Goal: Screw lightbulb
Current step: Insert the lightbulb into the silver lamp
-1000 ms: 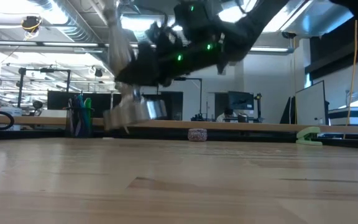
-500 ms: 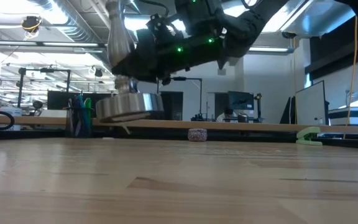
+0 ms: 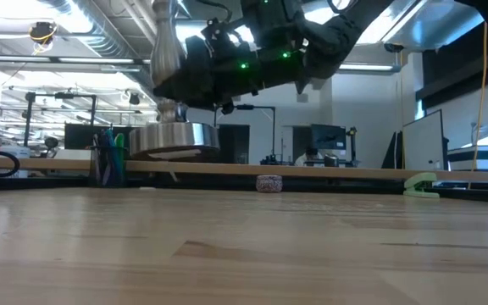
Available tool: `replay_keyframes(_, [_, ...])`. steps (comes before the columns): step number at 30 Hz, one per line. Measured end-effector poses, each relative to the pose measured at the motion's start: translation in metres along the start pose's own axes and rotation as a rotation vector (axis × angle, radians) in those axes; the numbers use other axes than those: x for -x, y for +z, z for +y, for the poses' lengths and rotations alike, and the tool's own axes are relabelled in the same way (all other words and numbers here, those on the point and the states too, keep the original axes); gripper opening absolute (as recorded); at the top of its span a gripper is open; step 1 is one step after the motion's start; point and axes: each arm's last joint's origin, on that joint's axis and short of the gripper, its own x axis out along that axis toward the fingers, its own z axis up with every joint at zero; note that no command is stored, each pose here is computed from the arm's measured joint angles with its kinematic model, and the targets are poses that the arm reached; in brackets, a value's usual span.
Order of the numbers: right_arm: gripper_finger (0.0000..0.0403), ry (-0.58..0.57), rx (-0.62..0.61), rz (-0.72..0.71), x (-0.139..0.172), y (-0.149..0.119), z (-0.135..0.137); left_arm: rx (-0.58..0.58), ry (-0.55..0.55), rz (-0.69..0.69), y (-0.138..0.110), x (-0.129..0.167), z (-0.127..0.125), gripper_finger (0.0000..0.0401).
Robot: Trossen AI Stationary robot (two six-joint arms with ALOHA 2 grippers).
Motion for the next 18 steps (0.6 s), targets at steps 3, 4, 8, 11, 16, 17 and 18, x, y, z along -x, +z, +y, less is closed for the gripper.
replay_keyframes(3, [0.0162,0.001,0.0,-0.006,0.0,0.001,0.0,0.003,0.001,0.001,0.0,0.0,0.0,0.0249])
replay_keyframes(4, [0.0162,0.001,0.0,-0.011,0.0,0.001,0.0,0.005,0.001,0.002,0.0,0.0,0.0,0.0249])
replay_keyframes(8, [0.0162,-0.002,0.004,-0.018,0.0,0.002,0.0,-0.02,0.024,0.03,-0.003,-0.006,-0.004,0.0249])
replay_keyframes(11, [0.0162,-0.005,0.011,-0.019,0.0,0.002,0.0,-0.023,0.037,0.047,-0.006,-0.013,-0.01,0.0249])
replay_keyframes(16, [0.0162,-0.006,0.019,-0.019,0.001,0.005,0.0,-0.033,0.042,0.054,-0.007,-0.019,-0.015,0.0249])
replay_keyframes(17, [0.0162,-0.005,0.025,-0.017,0.002,0.005,0.0,-0.034,0.04,0.057,-0.007,-0.02,-0.017,0.0249])
replay_keyframes(18, [0.0162,-0.005,0.033,-0.01,0.002,0.005,0.0,-0.035,0.035,0.061,-0.007,-0.02,-0.017,0.0249])
